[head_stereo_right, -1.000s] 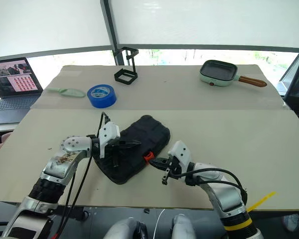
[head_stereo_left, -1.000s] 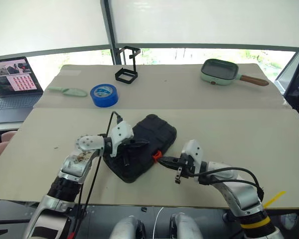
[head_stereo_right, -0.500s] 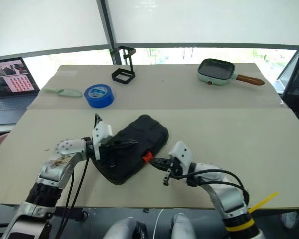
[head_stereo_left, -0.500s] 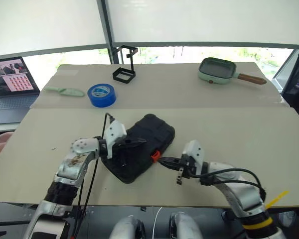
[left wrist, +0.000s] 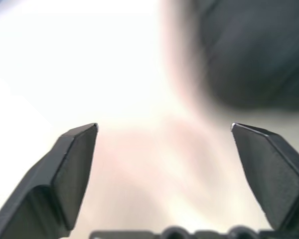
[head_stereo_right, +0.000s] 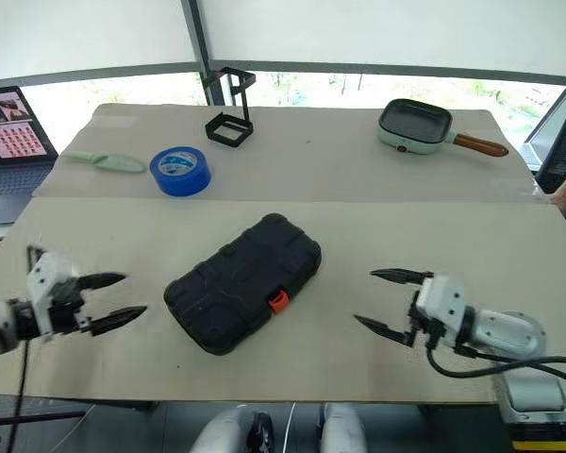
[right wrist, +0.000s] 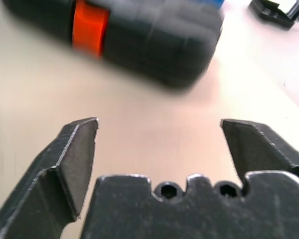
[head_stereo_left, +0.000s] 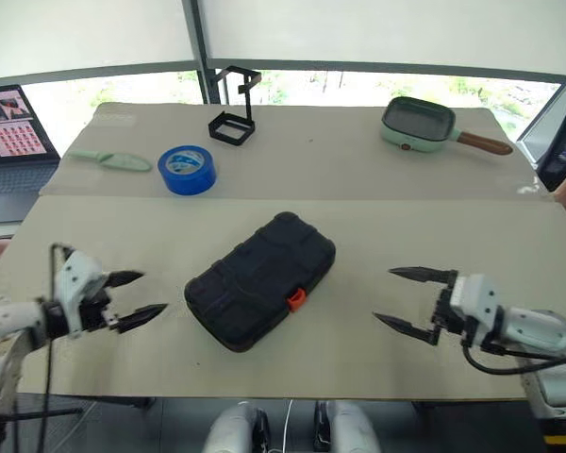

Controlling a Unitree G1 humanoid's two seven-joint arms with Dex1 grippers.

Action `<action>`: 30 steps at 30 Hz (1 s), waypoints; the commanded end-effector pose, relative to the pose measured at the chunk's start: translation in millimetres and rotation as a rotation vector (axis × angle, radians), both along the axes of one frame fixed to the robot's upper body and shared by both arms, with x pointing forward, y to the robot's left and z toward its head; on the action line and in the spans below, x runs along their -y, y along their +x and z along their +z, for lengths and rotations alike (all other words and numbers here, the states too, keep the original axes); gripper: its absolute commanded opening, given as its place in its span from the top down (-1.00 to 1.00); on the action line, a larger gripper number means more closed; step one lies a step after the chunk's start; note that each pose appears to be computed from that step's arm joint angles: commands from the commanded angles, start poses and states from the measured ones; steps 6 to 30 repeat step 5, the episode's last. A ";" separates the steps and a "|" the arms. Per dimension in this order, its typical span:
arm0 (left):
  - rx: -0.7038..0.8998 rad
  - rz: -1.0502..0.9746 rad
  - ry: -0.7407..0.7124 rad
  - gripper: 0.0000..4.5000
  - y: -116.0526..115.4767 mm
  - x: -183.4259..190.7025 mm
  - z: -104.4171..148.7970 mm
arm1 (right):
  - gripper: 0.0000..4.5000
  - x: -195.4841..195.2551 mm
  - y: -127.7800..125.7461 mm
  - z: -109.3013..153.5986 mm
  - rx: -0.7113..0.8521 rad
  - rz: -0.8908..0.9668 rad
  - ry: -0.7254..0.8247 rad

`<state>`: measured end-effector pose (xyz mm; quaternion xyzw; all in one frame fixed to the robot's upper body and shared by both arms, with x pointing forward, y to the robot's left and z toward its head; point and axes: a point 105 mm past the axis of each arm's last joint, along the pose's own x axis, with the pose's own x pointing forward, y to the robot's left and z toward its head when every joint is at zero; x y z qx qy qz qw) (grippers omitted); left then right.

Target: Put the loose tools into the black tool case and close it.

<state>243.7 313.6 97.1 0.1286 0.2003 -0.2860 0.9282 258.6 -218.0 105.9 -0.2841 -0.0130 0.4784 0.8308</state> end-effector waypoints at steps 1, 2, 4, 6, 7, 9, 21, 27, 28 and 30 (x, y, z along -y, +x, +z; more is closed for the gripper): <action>0.080 0.017 0.129 -1.00 -5.4 -14.5 4.4 | -0.98 11.3 10.9 13.2 0.041 -0.012 0.015; 0.095 0.019 0.138 -1.00 -4.9 -13.7 3.9 | -0.98 11.6 12.4 13.0 0.044 -0.007 0.013; 0.149 0.000 0.129 -1.00 -2.2 -6.8 6.1 | -0.98 13.1 16.8 12.7 0.048 -0.011 0.014; 0.168 -0.015 0.119 -1.00 -0.9 -3.0 7.5 | -0.98 13.7 19.0 12.5 0.051 -0.012 0.009; 0.168 -0.015 0.119 -1.00 -0.9 -3.0 7.5 | -0.98 13.7 19.0 12.5 0.051 -0.012 0.009; 0.168 -0.015 0.119 -1.00 -0.9 -3.0 7.5 | -0.98 13.7 19.0 12.5 0.051 -0.012 0.009; 0.168 -0.015 0.119 -1.00 -0.9 -3.0 7.5 | -0.98 13.7 19.0 12.5 0.051 -0.012 0.009; 0.168 -0.015 0.119 -1.00 -0.9 -3.0 7.5 | -0.98 13.7 19.0 12.5 0.051 -0.012 0.009; 0.168 -0.015 0.119 -1.00 -0.9 -3.0 7.5 | -0.98 13.7 19.0 12.5 0.051 -0.012 0.009; 0.168 -0.015 0.119 -1.00 -0.9 -3.0 7.5 | -0.98 13.7 19.0 12.5 0.051 -0.012 0.009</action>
